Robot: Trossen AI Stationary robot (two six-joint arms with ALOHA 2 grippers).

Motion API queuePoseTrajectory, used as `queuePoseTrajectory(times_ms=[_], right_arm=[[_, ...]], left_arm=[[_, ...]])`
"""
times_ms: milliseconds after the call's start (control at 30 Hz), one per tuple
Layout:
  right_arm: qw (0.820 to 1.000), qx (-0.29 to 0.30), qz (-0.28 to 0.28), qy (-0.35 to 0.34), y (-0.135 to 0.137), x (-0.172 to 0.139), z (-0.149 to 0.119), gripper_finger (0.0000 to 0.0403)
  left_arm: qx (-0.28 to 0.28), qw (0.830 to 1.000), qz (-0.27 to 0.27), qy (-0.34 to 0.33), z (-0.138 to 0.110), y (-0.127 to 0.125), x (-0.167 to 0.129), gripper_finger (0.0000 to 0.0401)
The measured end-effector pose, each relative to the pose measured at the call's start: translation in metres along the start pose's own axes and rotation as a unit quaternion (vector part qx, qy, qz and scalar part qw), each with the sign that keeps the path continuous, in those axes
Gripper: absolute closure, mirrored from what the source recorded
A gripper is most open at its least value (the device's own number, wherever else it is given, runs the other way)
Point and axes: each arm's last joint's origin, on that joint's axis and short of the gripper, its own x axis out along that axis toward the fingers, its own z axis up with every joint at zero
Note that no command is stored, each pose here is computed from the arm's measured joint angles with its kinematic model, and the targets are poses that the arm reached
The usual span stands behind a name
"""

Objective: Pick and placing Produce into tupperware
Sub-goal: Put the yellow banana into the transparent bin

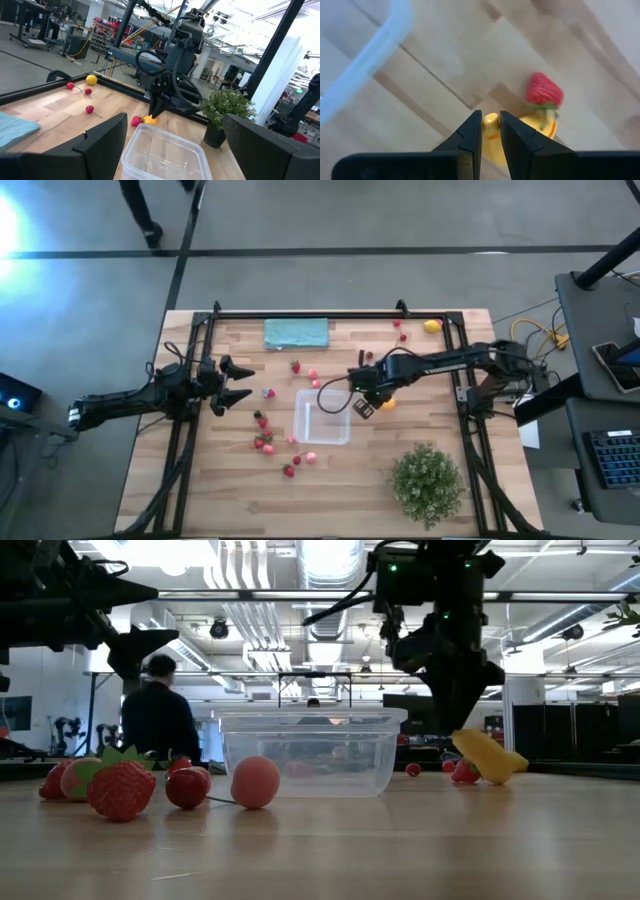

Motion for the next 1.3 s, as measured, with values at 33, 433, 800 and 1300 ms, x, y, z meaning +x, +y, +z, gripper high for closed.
queuePoseTrajectory(times_ms=[33, 433, 800, 1300], right_arm=[[1.0, -0.002, -0.001, 0.005, 0.002, 0.002, 0.002, 0.0345], [0.998, -0.036, -0.027, 0.042, 0.011, 0.026, 0.01, 0.0344], [0.999, -0.039, -0.02, 0.015, 0.014, 0.009, 0.015, 0.0344], [0.999, -0.04, -0.022, 0.003, 0.015, 0.003, 0.019, 0.0344]], left_arm=[[0.0, 1.0, 0.0, 0.0, 0.0, 0.0, 0.0, 0.0087], [0.0, 1.0, 0.0, 0.0, 0.0, 0.0, 0.0, 0.0087], [0.0, 1.0, 0.0, 0.0, 0.0, 0.0, 0.0, 0.0087], [0.0, 1.0, 0.001, 0.002, 0.0, 0.0, 0.0, 0.0087]])
